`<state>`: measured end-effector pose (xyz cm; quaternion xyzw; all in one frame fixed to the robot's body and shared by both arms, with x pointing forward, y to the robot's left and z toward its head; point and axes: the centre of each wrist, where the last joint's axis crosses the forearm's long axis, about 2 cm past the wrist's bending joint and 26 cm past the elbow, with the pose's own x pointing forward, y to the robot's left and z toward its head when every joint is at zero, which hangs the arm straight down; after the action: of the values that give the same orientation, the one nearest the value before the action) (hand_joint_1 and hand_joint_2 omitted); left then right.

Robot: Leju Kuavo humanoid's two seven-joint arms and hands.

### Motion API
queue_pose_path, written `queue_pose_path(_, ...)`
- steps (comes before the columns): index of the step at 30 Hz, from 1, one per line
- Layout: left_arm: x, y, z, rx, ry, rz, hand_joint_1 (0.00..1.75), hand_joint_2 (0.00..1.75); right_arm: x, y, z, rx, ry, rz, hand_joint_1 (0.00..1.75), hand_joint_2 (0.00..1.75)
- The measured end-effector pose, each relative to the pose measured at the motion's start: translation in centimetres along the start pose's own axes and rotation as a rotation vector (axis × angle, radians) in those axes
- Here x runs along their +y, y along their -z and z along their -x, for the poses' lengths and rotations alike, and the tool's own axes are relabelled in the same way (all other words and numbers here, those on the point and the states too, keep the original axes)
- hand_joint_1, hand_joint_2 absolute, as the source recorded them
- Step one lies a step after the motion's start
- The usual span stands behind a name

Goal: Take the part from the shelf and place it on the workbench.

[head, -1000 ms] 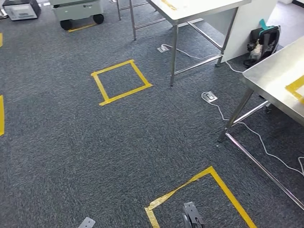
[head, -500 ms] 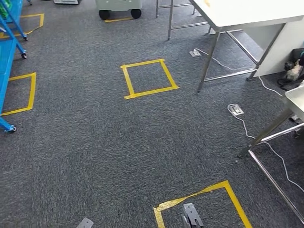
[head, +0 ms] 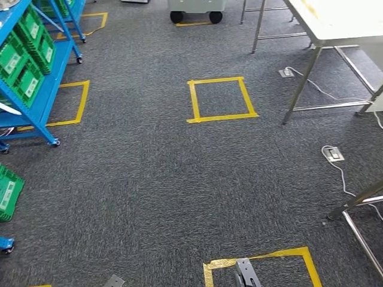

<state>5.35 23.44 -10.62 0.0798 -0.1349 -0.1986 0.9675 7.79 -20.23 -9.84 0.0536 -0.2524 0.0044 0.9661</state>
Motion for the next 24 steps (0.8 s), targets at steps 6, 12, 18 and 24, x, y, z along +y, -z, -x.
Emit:
queue_pose_path(6,-0.29,-0.07,-0.13,-0.002,0.002,0.006,0.0,0.0,-0.07,-0.07,0.21,0.004,0.006,0.005,0.0,0.0)
queue_pose_path(12,-0.47,-0.11,-0.26,-0.004,0.007,0.011,0.0,0.0,-0.14,0.0,0.02,0.0,0.014,0.009,0.0,0.0)
queue_pose_path(18,-0.52,-0.11,-0.47,-0.007,0.006,0.012,0.0,0.0,-0.15,-0.13,0.4,0.008,0.019,0.011,0.0,0.0)
queue_pose_path(24,-0.55,-0.12,-0.47,-0.006,0.006,0.012,0.0,0.0,-0.17,-0.1,0.31,0.006,0.021,0.013,0.0,0.0)
